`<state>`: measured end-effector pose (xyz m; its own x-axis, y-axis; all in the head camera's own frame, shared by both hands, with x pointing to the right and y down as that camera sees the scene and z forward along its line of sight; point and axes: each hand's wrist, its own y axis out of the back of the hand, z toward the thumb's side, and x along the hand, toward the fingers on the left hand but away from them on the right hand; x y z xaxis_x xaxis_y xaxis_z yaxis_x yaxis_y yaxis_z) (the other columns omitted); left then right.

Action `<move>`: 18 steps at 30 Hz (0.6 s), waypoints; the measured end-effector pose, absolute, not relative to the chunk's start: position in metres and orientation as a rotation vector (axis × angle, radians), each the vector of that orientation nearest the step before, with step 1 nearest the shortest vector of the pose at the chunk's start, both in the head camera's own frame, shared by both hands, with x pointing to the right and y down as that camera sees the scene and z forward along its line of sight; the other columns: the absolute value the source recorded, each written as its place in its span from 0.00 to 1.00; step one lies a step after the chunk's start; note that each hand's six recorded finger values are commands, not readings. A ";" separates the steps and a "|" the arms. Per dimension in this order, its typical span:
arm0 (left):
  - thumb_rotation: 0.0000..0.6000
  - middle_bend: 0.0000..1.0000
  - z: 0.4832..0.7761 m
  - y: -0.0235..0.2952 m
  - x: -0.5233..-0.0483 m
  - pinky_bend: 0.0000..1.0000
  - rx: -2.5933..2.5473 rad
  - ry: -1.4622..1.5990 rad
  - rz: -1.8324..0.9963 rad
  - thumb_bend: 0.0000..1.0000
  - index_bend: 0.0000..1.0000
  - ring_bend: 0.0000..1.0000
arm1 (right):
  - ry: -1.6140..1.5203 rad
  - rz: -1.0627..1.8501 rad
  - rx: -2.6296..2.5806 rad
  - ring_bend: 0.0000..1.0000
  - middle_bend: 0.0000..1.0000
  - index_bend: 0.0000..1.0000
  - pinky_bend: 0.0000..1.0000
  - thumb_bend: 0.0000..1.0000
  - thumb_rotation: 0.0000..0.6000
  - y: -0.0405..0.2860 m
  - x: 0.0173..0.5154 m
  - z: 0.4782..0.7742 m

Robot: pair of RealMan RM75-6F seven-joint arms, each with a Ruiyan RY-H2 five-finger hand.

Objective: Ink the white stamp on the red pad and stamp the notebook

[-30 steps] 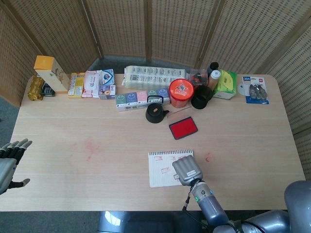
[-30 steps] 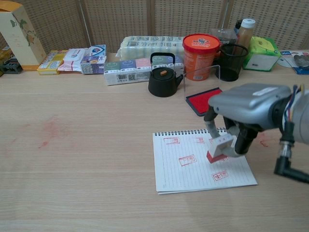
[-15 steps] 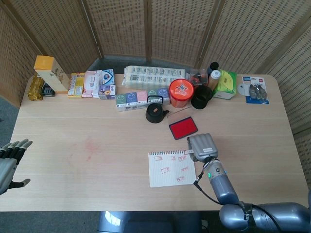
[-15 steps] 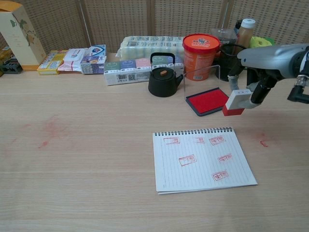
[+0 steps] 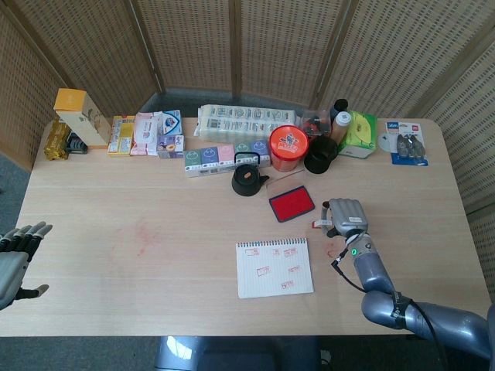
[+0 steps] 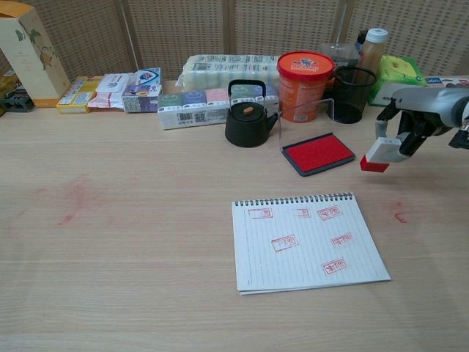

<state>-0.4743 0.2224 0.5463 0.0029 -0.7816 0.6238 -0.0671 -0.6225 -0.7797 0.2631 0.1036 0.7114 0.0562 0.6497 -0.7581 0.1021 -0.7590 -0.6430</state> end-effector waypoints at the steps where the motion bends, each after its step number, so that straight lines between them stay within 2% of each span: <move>1: 1.00 0.00 0.547 0.222 -0.474 0.00 -1.732 0.874 -1.674 0.00 0.00 0.00 | -0.755 1.754 -1.928 1.00 1.00 0.73 1.00 0.46 1.00 0.104 0.265 0.714; 10: 1.00 0.00 0.548 0.223 -0.474 0.00 -1.731 0.873 -1.679 0.00 0.00 0.00 | -0.763 1.783 -1.954 1.00 1.00 0.72 1.00 0.46 1.00 0.110 0.280 0.734; 18: 1.00 0.00 0.549 0.223 -0.474 0.00 -1.730 0.871 -1.682 0.00 0.00 0.00 | -0.754 1.797 -1.982 1.00 0.99 0.69 1.00 0.43 1.00 0.115 0.286 0.740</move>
